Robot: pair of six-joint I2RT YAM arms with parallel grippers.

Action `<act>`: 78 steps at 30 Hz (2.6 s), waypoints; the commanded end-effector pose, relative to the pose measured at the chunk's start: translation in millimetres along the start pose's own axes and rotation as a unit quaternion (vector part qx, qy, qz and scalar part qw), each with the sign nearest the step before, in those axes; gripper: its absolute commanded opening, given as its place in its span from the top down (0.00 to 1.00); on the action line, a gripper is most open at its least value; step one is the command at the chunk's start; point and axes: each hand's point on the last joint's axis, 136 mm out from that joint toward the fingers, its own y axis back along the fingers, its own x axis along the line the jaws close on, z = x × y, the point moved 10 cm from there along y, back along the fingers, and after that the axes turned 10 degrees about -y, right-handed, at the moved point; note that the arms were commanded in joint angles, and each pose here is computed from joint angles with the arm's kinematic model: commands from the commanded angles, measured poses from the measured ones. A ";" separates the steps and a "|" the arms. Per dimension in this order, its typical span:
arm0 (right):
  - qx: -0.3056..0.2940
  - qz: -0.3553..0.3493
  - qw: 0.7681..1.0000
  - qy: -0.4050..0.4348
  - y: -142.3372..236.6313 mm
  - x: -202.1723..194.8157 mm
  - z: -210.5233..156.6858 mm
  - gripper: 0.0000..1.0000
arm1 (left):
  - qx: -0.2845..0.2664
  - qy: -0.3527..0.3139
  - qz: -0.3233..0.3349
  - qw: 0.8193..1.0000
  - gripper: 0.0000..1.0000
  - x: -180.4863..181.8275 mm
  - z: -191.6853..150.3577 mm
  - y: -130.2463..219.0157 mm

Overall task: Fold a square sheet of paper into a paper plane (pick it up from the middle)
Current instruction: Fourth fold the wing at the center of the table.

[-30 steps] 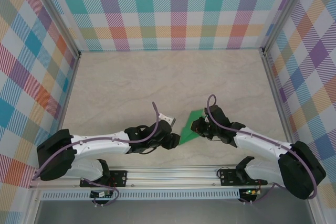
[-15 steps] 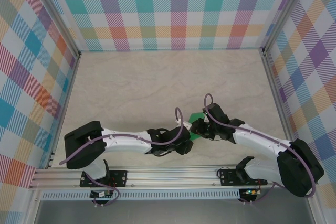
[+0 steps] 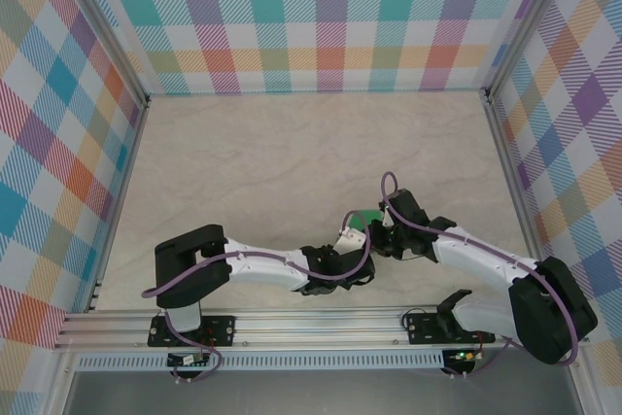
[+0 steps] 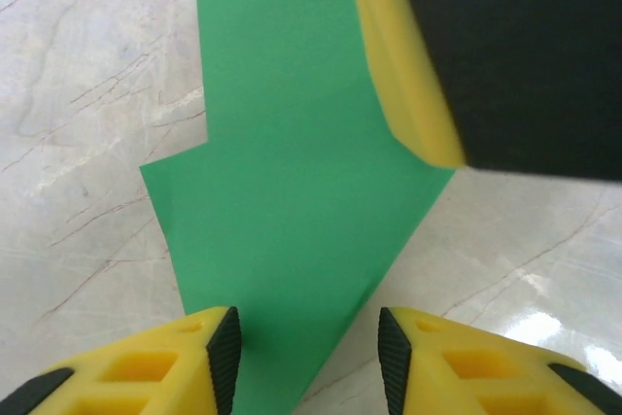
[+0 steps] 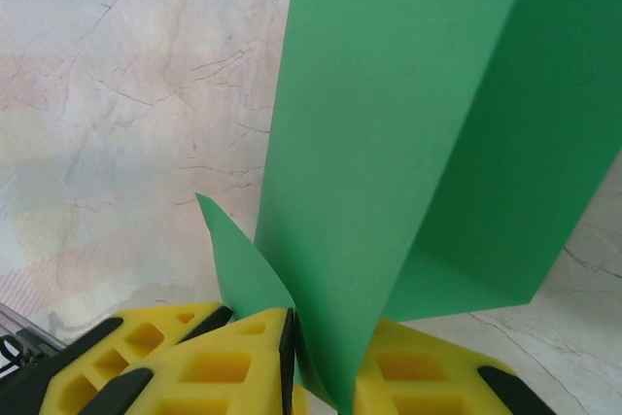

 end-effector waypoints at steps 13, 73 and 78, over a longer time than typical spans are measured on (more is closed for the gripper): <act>0.008 0.038 0.999 0.011 4.8 12.0 5.2 0.85 | -0.015 -0.009 0.020 1.000 0.62 -4.1 0.6 3.5; 0.009 0.032 0.999 0.000 1.3 10.2 8.6 0.87 | -0.045 0.007 0.022 0.999 0.79 3.8 -4.5 8.1; 0.011 0.032 0.999 0.001 1.4 10.6 9.0 0.87 | -0.041 0.006 0.019 0.999 0.85 3.1 -5.2 7.1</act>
